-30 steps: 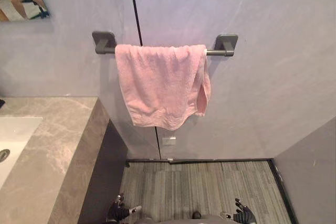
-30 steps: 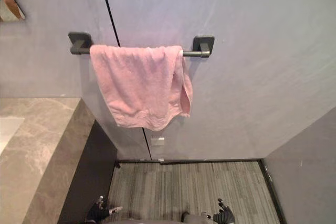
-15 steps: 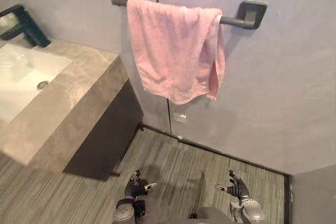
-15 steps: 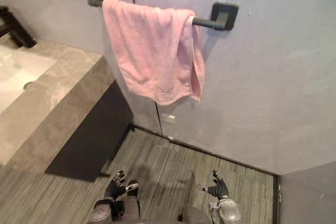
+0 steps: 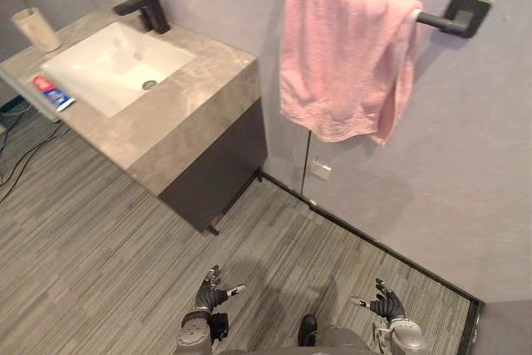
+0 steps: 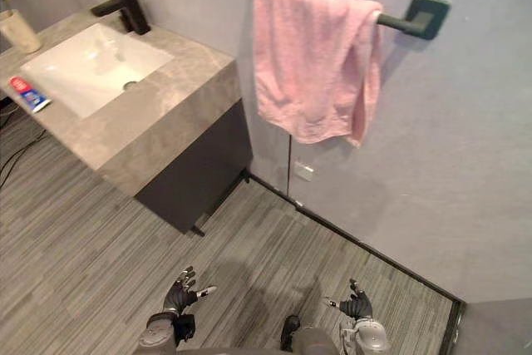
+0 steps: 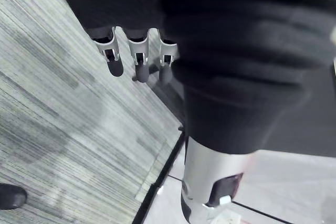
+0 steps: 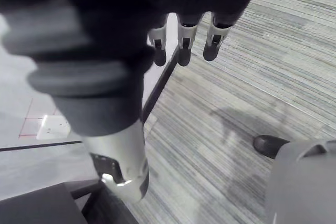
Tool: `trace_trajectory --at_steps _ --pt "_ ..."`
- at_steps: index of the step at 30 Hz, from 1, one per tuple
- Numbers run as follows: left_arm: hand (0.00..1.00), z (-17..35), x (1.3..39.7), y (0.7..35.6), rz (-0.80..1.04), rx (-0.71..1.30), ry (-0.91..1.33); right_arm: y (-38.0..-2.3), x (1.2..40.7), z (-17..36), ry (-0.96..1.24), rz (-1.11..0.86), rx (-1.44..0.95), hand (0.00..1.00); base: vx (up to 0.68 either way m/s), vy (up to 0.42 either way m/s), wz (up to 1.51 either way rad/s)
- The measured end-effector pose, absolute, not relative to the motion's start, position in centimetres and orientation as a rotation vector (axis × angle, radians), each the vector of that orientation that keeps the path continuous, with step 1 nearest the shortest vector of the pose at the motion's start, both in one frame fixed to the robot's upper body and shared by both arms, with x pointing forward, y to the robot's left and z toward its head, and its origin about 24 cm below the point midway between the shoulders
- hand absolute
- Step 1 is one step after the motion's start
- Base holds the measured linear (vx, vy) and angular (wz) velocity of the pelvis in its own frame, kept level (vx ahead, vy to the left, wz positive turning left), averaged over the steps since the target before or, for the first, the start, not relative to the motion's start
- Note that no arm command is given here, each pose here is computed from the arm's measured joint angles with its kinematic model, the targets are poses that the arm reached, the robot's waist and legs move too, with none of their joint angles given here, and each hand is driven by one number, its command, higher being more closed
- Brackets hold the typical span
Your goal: Organize washtable
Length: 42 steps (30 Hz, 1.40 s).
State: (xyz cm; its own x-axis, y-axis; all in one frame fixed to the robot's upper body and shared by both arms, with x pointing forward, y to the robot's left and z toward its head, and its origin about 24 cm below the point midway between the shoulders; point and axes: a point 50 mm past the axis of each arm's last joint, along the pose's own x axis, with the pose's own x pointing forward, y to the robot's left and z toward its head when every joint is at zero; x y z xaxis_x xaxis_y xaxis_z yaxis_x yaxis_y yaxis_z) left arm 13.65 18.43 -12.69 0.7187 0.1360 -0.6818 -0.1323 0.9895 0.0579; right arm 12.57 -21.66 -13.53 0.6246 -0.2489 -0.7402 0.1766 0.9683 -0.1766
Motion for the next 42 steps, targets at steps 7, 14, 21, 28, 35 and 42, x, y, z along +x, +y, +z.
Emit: trace_trajectory --at_steps 7,14,21,28,35,42 --pt "0.00 -13.7 11.0 19.7 0.204 0.010 0.841 -21.2 11.7 -13.9 0.889 -0.240 -0.081 0.00 -0.19 0.106 0.03" --pt "0.00 -13.6 11.4 19.3 0.199 -0.003 0.826 -22.7 10.3 -14.1 0.936 -0.256 -0.127 0.00 -0.11 0.094 0.90" --pt "0.00 -13.4 11.6 19.5 0.238 0.007 0.815 -23.9 11.5 -13.5 0.906 -0.279 -0.151 0.00 0.04 0.226 1.21" --pt "0.00 -13.7 11.0 20.0 0.242 0.020 0.839 -23.7 10.8 -14.2 0.959 -0.298 -0.121 0.00 0.14 0.347 0.79" --pt "0.00 -13.2 11.3 22.1 0.256 0.083 0.827 -21.2 11.3 -14.6 0.951 -0.217 -0.094 0.00 0.25 0.073 0.93" --pt "0.00 -13.6 11.4 20.8 0.234 0.048 0.839 -21.7 10.8 -14.4 0.926 -0.260 -0.068 0.00 0.47 -0.102 0.82"
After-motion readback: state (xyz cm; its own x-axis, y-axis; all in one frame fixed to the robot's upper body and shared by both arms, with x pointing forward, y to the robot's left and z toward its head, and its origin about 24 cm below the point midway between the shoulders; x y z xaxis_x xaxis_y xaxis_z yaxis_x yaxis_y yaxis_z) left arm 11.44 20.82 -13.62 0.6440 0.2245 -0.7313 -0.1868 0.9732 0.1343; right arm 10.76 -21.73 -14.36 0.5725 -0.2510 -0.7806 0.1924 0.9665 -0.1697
